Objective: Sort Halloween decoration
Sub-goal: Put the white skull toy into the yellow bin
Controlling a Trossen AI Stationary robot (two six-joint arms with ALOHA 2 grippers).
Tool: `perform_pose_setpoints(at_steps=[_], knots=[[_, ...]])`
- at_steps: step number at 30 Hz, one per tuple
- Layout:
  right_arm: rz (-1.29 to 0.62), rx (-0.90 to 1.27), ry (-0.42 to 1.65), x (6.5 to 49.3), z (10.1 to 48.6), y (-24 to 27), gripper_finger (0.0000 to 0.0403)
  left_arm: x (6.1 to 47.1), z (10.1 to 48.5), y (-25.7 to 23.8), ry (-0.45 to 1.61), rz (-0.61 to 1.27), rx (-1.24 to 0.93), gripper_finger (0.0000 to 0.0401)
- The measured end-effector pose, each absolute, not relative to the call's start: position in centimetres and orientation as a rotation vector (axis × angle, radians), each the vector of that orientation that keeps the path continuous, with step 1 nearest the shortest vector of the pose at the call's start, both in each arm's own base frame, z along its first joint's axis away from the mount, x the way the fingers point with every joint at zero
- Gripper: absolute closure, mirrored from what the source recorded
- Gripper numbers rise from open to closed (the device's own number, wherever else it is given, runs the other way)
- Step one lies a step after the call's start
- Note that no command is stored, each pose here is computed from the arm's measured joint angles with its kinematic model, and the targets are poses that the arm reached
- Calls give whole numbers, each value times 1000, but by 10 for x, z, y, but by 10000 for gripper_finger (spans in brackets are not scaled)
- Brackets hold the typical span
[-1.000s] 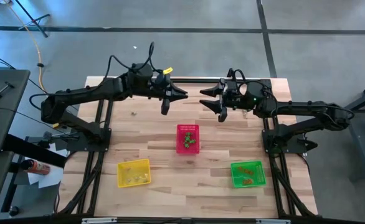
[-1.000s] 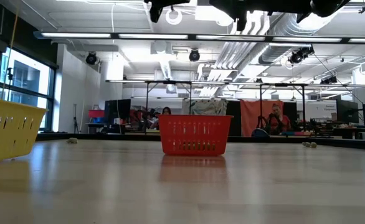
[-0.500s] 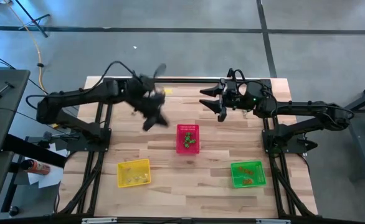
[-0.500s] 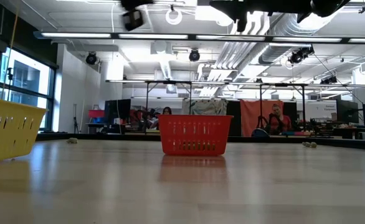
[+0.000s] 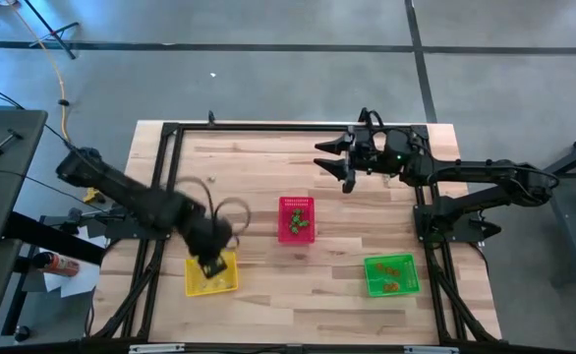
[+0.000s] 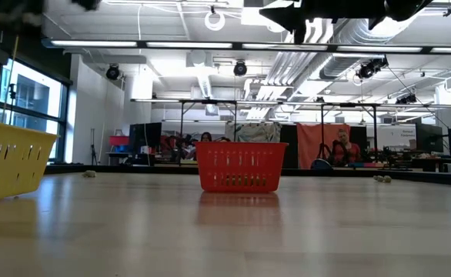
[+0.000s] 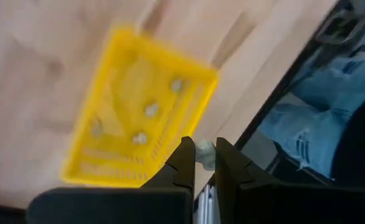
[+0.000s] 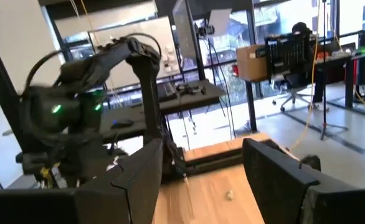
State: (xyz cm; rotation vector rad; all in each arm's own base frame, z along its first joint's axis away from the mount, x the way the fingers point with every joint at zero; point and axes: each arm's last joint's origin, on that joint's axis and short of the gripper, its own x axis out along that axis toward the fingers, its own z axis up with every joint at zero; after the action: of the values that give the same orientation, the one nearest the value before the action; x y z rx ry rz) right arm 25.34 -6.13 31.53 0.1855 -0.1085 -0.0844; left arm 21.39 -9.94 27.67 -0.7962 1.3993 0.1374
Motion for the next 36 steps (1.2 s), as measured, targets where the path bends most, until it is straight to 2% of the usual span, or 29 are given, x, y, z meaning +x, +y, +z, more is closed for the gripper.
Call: perform_pose_setpoints(at_steps=[4,8,15,29,32,36], knots=[[-90,191,-54,254,310,-61,187,202,233,-123,1466,219,-873,391],[-94,196,-31,254,308,-62,187,192,198,-126,1504,336,-937,388],[-102,199,-22,253,307,-63,187,191,174,-121,1382,376,-961,354],[-103,201,-10,253,306,-63,187,196,181,-110,1385,272,-927,267],[-102,198,-21,253,307,-63,187,201,201,-99,1291,184,-914,255],[-99,194,-43,253,309,-63,187,207,241,-70,1023,144,-823,248]])
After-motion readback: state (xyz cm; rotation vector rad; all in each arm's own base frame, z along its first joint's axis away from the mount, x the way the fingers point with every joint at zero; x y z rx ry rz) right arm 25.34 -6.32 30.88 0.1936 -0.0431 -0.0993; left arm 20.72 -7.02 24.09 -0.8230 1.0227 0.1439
